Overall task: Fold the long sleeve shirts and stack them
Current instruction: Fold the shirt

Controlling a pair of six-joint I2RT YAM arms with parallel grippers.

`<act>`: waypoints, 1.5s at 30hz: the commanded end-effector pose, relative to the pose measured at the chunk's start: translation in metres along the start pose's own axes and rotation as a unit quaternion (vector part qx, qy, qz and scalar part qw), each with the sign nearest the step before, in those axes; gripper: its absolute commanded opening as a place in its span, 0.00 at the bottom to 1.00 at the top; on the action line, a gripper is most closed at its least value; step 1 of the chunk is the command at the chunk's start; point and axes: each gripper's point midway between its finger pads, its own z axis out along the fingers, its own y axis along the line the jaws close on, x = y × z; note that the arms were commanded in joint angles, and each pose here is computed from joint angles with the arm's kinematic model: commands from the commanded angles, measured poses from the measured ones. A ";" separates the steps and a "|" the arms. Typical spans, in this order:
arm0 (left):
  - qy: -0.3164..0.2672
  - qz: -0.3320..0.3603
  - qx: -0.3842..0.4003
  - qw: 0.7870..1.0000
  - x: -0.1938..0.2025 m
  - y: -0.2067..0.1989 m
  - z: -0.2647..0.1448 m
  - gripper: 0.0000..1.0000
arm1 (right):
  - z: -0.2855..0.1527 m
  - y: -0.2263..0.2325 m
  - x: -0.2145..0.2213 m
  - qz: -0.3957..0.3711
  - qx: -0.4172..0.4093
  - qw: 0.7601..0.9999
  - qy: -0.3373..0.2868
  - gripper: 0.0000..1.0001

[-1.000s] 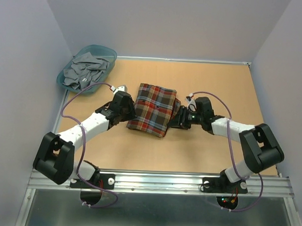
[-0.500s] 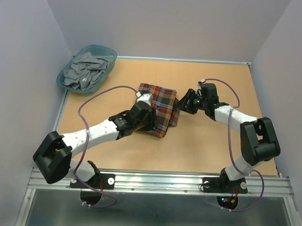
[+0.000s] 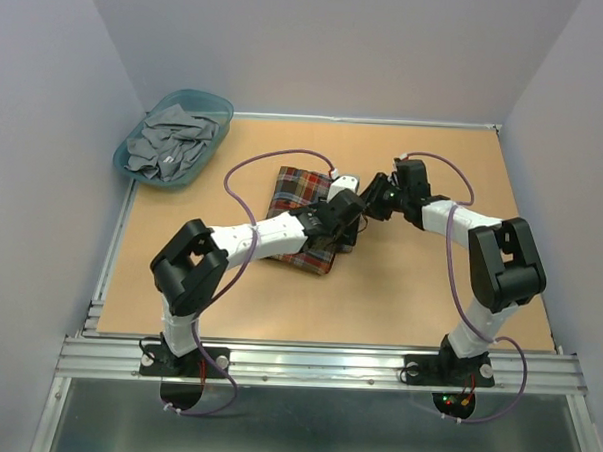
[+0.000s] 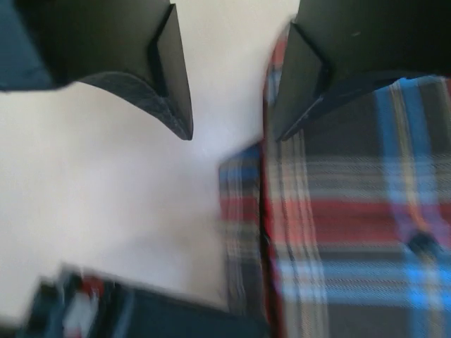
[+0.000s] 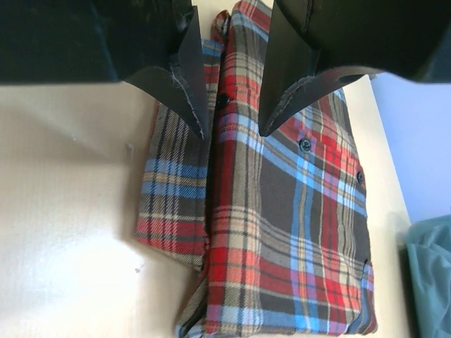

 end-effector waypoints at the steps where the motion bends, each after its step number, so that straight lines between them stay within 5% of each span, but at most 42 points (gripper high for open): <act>1: -0.096 0.069 -0.159 0.980 -0.060 0.046 -0.003 0.63 | 0.002 -0.010 -0.006 0.011 0.014 1.000 -0.012 0.40; 13: -0.072 0.061 -0.168 0.981 -0.058 0.051 0.018 0.62 | 0.004 -0.053 0.005 0.046 0.039 0.998 0.008 0.41; 26: -0.067 0.059 -0.113 0.990 -0.061 0.027 0.036 0.62 | 0.011 -0.048 0.016 0.060 -0.018 0.997 0.036 0.42; 45: -0.038 0.060 -0.140 0.988 -0.070 0.031 0.069 0.55 | 0.018 -0.055 0.038 0.077 -0.049 0.994 0.057 0.42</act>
